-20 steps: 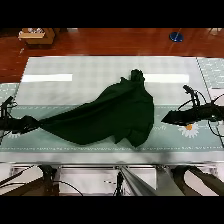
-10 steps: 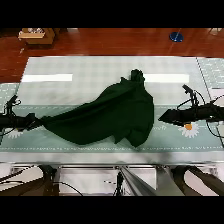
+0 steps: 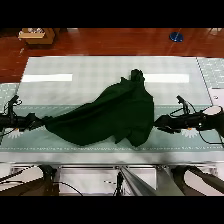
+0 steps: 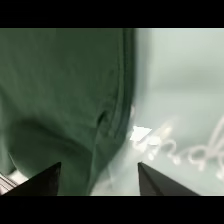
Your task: Fold the shirts.
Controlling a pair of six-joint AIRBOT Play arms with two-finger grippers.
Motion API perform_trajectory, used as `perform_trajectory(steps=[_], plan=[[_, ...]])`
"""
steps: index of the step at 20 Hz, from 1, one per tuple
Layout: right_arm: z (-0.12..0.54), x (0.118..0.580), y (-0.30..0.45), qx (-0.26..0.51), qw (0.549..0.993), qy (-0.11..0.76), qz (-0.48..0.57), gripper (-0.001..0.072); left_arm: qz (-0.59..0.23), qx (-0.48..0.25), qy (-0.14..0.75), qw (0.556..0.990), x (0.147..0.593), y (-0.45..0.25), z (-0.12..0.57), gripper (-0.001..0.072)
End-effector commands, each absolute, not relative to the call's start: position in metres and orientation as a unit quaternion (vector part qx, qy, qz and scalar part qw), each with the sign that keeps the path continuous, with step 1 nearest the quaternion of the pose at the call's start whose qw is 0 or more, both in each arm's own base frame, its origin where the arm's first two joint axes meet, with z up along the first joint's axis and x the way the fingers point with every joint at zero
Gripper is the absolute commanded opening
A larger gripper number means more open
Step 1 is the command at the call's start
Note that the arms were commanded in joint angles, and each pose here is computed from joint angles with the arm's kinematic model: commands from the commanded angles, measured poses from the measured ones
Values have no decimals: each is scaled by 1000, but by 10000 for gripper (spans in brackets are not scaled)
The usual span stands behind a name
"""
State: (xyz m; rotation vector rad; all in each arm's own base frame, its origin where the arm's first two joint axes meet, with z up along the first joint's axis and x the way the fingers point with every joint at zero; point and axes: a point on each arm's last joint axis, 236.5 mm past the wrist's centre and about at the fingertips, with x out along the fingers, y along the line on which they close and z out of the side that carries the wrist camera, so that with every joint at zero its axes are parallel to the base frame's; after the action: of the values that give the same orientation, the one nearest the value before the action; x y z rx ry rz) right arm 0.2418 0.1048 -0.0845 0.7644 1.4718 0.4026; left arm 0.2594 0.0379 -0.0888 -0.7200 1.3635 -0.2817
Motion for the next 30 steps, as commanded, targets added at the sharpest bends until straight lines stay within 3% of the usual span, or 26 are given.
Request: perform_trajectory(steps=[1,5,6,7,8,13,19,25,30], plan=[[-98,246,124,377,641,646,171,510,-135,-339,597,714,268,33,-82,27],[-126,236,157,359,619,682,150,492,-139,-340,593,717,270,32,-81,27],[-131,238,165,365,617,681,147,348,-139,-339,592,718,271,33,-81,27],[-133,243,171,378,618,675,140,155,-136,-337,591,720,272,34,-82,27],[-132,252,174,396,622,663,133,24,-139,-336,588,722,273,34,-81,27],[-34,292,189,416,655,571,270,22,-209,-369,524,739,303,19,-18,26],[221,334,143,331,830,296,337,22,-265,-340,293,854,357,9,191,25],[421,300,91,203,939,83,264,21,-265,-233,128,927,314,-34,372,25],[482,269,65,123,976,23,177,21,-242,-121,16,962,245,-81,487,25]])
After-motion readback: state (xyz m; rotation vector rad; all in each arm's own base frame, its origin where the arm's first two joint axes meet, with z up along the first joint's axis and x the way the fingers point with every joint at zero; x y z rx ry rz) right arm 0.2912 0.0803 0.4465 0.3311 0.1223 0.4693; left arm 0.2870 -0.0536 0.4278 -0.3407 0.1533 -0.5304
